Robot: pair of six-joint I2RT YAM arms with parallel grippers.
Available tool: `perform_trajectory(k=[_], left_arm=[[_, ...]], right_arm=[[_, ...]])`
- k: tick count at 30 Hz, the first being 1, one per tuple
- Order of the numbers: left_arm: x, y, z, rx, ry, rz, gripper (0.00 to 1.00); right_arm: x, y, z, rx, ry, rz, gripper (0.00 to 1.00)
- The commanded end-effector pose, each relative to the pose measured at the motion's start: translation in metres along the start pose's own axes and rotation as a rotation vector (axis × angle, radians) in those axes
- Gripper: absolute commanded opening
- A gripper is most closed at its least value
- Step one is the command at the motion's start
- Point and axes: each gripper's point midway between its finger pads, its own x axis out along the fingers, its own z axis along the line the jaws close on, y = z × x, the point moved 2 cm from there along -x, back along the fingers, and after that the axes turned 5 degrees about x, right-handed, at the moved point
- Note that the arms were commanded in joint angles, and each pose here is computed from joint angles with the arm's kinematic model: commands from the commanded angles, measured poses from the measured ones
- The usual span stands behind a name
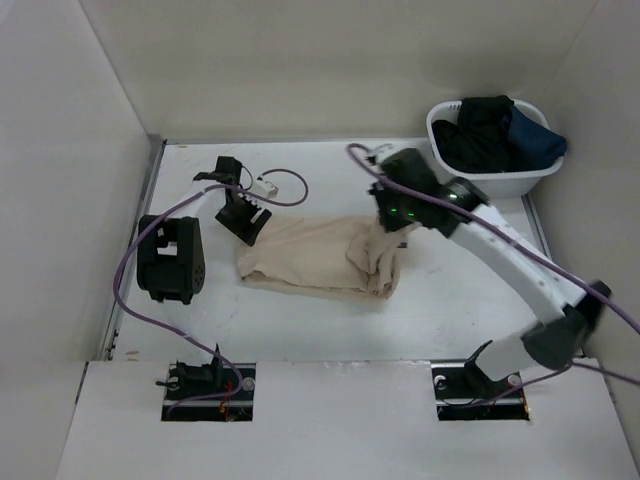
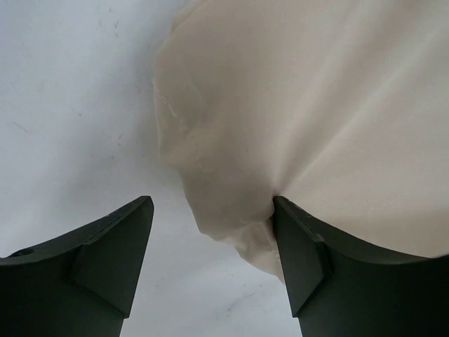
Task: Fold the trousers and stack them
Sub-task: Fold the trousers
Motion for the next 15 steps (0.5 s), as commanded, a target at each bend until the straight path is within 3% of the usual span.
perform_trajectory(k=[1, 9, 15], left_arm=[[0.0, 0.015, 0.008, -0.083, 0.018, 0.031, 0.67], [0.018, 0.04, 0.013, -0.135, 0.036, 0.057, 0.67], [0.016, 0.042, 0.035, -0.233, 0.023, 0.013, 0.67]], right_arm=[[0.024, -0.006, 0.056, -0.231, -0.002, 0.069, 0.0], [0.076, -0.029, 0.219, -0.59, -0.262, 0.026, 0.0], [0.118, -0.012, 0.274, -0.512, -0.385, 0.007, 0.0]])
